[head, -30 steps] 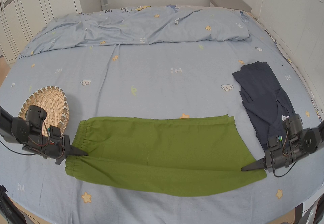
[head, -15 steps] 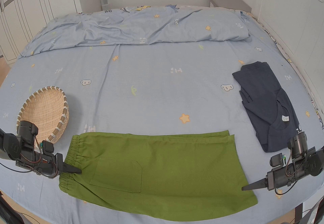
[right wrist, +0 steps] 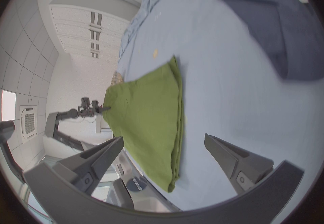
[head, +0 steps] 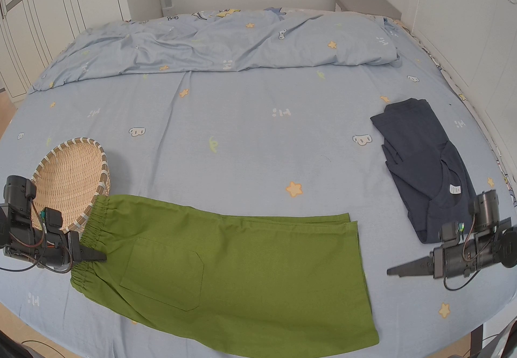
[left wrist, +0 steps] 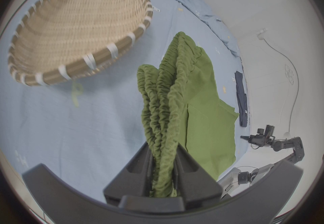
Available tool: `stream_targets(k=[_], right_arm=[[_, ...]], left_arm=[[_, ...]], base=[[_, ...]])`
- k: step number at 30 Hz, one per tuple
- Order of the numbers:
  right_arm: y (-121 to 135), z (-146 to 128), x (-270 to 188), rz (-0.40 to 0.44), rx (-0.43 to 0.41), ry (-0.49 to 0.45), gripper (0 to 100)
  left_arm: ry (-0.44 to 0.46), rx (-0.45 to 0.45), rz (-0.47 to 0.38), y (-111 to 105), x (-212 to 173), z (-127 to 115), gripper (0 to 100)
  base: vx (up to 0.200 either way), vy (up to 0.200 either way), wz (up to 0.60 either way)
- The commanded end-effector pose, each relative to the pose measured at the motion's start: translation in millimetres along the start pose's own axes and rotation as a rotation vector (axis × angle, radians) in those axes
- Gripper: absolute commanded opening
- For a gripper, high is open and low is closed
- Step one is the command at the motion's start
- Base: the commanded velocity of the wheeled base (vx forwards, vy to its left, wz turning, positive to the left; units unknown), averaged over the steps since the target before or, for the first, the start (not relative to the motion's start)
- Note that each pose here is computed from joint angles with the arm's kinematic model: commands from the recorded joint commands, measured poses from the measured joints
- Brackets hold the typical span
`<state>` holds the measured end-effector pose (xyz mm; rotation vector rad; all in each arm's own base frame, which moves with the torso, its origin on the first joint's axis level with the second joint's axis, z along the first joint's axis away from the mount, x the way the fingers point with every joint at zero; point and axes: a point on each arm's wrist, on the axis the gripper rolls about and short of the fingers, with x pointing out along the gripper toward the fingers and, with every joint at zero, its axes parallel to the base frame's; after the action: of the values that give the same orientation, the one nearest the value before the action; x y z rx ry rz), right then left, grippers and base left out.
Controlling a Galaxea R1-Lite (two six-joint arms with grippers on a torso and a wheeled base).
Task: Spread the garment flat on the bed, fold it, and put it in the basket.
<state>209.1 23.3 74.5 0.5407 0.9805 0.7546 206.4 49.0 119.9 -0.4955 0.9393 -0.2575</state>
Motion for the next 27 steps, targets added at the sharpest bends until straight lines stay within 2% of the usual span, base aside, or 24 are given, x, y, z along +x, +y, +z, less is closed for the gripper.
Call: stream_targets(k=[1,6,8,12,17,22,24,25,26,27], right_arm=[[56,47,-36,0.014,-0.117,-0.224,100],[90,66,-58,0.040,-0.184,-0.282,100],[97,68,-63,0.037,-0.185,-0.279,100],[103,72,-65,0.039,-0.183,-0.263,100],[108,72,-68,0.040,-0.199,-0.264,100],[110,71,-71,0.034,-0.193,-0.260,100],[110,71,-71,0.033,-0.192,-0.259,100],[111,72,-71,0.006,-0.198,-0.269,100],[111,72,-71,0.006,-0.198,-0.269,100],[111,72,-70,-0.021,-0.209,-0.278,100]], left_arm=[[-0.137,0.082,0.083,-27,-50,16,0],[-0.164,0.104,0.139,-21,-68,20,0],[-0.168,0.118,0.185,-16,-70,21,0],[-0.155,0.137,0.226,-22,-71,17,0],[-0.135,0.187,0.193,-45,-72,20,0],[-0.098,0.229,0.132,-89,-68,26,0],[-0.098,0.231,0.129,-90,-68,26,0],[-0.097,0.279,0.117,-112,-62,25,0],[-0.097,0.279,0.117,-112,-62,25,0],[-0.095,0.295,0.110,-123,-59,23,0]], base=[[0.000,0.000,0.00],[0.000,0.000,0.00],[0.000,0.000,0.00],[0.000,0.000,0.00],[0.000,0.000,0.00],[0.000,0.000,0.00],[0.000,0.000,0.00],[0.000,0.000,0.00],[0.000,0.000,0.00],[0.000,0.000,0.00]])
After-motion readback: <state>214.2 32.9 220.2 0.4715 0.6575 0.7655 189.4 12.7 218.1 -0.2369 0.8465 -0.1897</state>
